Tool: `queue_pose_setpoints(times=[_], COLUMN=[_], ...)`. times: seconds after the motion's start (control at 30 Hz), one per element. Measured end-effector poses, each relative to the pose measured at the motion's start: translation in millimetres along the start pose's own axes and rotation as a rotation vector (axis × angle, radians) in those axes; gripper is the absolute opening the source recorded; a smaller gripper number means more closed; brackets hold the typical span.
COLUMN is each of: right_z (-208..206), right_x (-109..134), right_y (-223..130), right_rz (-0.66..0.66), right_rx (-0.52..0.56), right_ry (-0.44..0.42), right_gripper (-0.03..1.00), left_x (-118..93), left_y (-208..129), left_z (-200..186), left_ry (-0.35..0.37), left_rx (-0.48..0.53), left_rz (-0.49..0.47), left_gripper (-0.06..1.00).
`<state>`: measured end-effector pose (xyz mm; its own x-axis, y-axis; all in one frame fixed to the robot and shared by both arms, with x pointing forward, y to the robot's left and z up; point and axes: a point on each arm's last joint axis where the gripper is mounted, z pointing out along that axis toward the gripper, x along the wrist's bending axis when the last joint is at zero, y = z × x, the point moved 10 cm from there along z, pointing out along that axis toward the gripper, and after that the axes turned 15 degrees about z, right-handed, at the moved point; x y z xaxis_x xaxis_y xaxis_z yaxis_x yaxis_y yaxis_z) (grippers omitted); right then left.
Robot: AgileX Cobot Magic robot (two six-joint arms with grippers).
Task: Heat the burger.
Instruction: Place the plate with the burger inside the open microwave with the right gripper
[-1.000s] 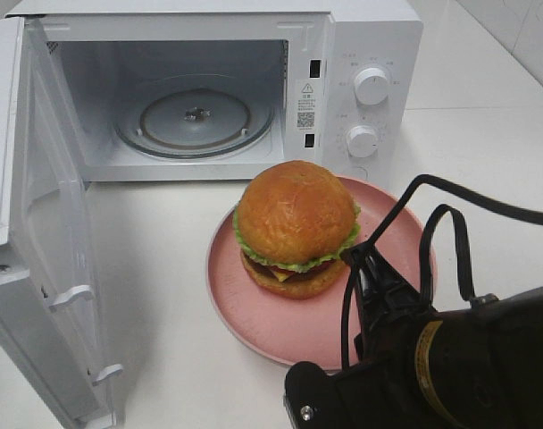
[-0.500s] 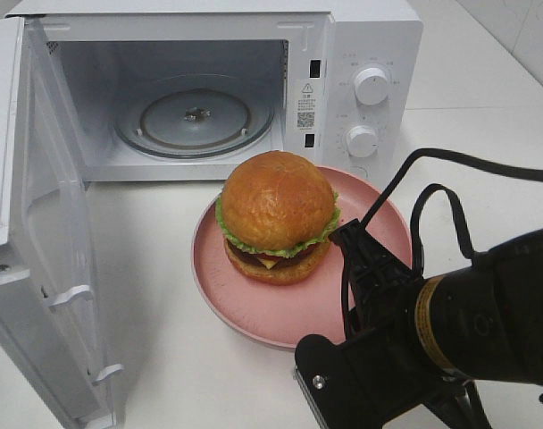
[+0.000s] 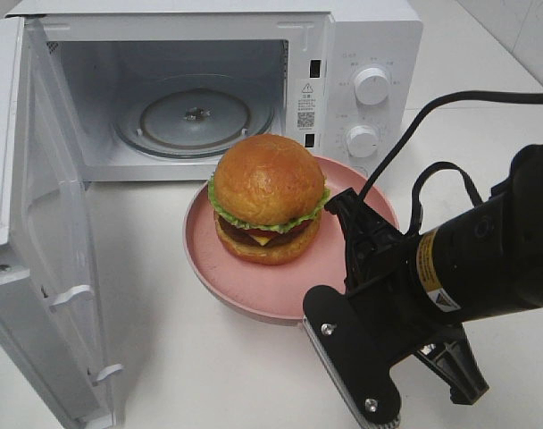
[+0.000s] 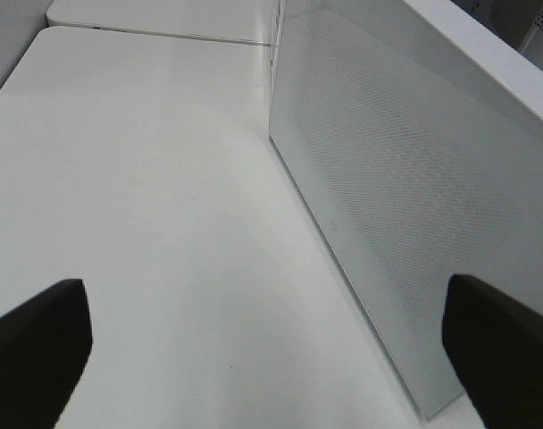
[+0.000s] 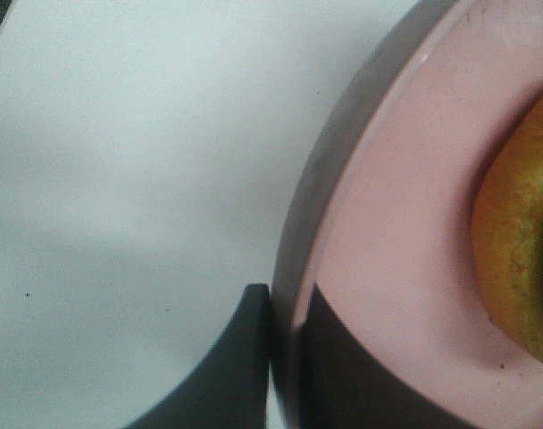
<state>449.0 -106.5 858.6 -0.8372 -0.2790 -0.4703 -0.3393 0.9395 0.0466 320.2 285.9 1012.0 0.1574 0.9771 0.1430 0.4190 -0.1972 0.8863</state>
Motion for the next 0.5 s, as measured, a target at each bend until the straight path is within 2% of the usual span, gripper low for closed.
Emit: queue_pose_setpoints(times=[0.5], right_z=[3.1], right_x=[-2.0], right_y=[-4.0], right_rz=[-0.02], right_rx=[-0.09], right_ry=[0.044], right_gripper=[0.05], left_x=[0.0], left_y=[0.0], left_z=[0.0], left_ry=[0.0], left_rx=[0.0], left_rz=[0.0], left_gripper=[0.99])
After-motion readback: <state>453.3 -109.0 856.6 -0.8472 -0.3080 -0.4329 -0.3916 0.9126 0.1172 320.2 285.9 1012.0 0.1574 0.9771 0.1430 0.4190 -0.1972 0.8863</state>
